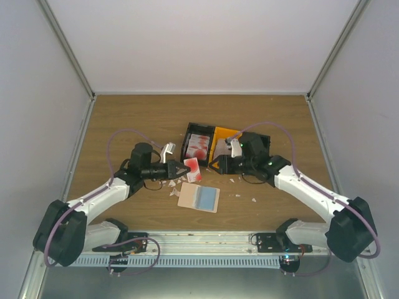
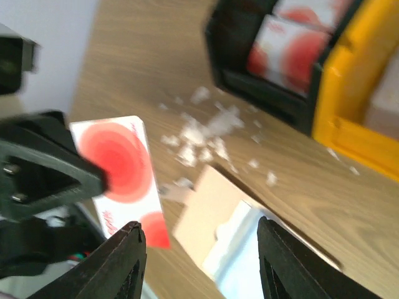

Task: Put the credit cards into the card holder
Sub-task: Pick up the credit card from the storage box, then insert the credit card into the card holder.

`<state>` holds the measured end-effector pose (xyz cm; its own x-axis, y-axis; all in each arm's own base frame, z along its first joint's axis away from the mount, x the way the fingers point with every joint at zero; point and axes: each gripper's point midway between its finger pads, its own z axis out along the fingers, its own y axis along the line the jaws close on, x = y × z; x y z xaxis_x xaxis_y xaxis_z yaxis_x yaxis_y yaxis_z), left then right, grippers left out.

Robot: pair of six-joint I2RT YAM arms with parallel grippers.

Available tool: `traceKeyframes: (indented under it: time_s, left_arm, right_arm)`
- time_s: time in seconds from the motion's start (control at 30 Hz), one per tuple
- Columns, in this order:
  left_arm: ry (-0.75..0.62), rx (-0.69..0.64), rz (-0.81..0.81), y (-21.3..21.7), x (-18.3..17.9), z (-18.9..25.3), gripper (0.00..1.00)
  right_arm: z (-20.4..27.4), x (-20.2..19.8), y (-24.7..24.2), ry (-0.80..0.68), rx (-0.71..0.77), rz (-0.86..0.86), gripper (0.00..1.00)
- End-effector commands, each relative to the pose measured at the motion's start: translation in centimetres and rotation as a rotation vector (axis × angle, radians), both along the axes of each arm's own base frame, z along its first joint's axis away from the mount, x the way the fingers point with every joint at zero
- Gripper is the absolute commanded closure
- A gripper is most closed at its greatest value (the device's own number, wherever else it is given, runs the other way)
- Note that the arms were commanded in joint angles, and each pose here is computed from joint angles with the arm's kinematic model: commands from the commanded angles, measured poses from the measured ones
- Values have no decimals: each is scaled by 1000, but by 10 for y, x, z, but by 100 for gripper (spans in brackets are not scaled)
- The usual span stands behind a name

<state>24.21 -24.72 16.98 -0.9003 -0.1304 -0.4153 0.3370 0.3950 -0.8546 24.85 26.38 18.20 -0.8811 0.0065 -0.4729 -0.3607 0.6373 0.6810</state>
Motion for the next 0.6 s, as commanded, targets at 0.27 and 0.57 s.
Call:
traceKeyframes:
  time_s: [0.27, 0.57]
  left_arm:
    - [148, 211, -143, -8, -31, -75, 100]
    - [201, 269, -143, -9, -34, -100, 100]
  right_arm:
    - [-132, -66, -23, 116, -663, 100, 47]
    - [-158, -76, -12, 129, -785, 173, 48]
